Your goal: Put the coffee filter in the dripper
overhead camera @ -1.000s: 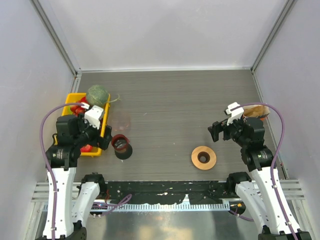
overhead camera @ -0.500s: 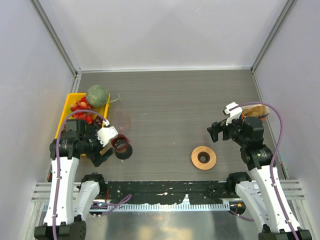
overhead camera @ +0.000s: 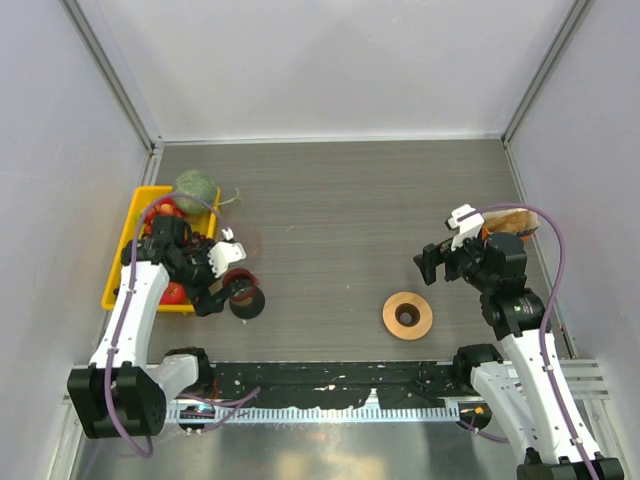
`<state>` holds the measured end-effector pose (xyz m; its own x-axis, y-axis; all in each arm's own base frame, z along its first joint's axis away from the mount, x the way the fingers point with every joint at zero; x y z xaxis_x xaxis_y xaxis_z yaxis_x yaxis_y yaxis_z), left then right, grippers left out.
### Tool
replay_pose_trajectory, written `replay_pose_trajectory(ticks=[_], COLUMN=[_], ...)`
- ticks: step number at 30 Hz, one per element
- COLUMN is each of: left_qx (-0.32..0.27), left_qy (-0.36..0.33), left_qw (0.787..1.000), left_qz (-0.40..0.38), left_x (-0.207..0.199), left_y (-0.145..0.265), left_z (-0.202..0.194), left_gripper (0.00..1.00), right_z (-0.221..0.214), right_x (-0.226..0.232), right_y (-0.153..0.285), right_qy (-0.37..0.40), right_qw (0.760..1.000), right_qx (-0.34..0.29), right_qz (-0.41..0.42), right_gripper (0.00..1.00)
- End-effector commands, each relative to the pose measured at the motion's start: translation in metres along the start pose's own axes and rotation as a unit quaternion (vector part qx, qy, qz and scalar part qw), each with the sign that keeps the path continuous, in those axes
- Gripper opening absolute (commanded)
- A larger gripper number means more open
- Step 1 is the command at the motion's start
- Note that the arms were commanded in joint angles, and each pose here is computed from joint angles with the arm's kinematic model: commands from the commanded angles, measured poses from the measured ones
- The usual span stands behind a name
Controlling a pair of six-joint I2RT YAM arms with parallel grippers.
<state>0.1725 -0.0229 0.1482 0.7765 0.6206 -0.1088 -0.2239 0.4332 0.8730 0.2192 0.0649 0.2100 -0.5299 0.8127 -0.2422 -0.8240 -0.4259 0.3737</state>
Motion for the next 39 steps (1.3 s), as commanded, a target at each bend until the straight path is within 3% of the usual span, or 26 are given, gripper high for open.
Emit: replay_pose_trajectory(ticks=[1, 14, 27, 39], left_qx=[-0.050, -0.077, -0.088, -0.077], left_qy=[-0.019, -0.038, -0.072, -0.178], left_qw=[0.999, 0.996, 0.992, 0.974], left_qz=[0.005, -0.004, -0.053, -0.122], left_x=[0.013, 0.002, -0.026, -0.059], left_y=[-0.007, -0.036, -0.061, -0.089], left_z=[0.026, 0.058, 0.114, 0.176], left_gripper=[0.99, 0.85, 0.80, 0.76], right_z=[0.008, 0.009, 0.010, 0.010], right_x=[-0.003, -0.002, -0.002, -0.001], right_y=[0.000, 0.001, 0.003, 0.004], right_qy=[0.009, 0.010, 0.015, 0.016], right_qw=[1.000, 1.000, 1.000, 1.000], right_qx=[-0.015, -0.017, -0.021, -0.022], right_qz=[0.000, 0.000, 0.000, -0.001], right_gripper=[0.95, 0.95, 0.96, 0.96])
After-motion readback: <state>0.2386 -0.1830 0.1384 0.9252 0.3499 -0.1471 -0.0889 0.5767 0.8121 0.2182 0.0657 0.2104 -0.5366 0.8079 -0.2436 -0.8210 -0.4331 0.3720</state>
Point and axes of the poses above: each gripper's point midway between its finger pads, its own y axis back along the fingers, its own x axis along the line the jaws close on, z = x × y, the point moved 3 cm from there along y, back along the fingers, and after that the axes turned 13 degrees about y, right-handed, at the moved point
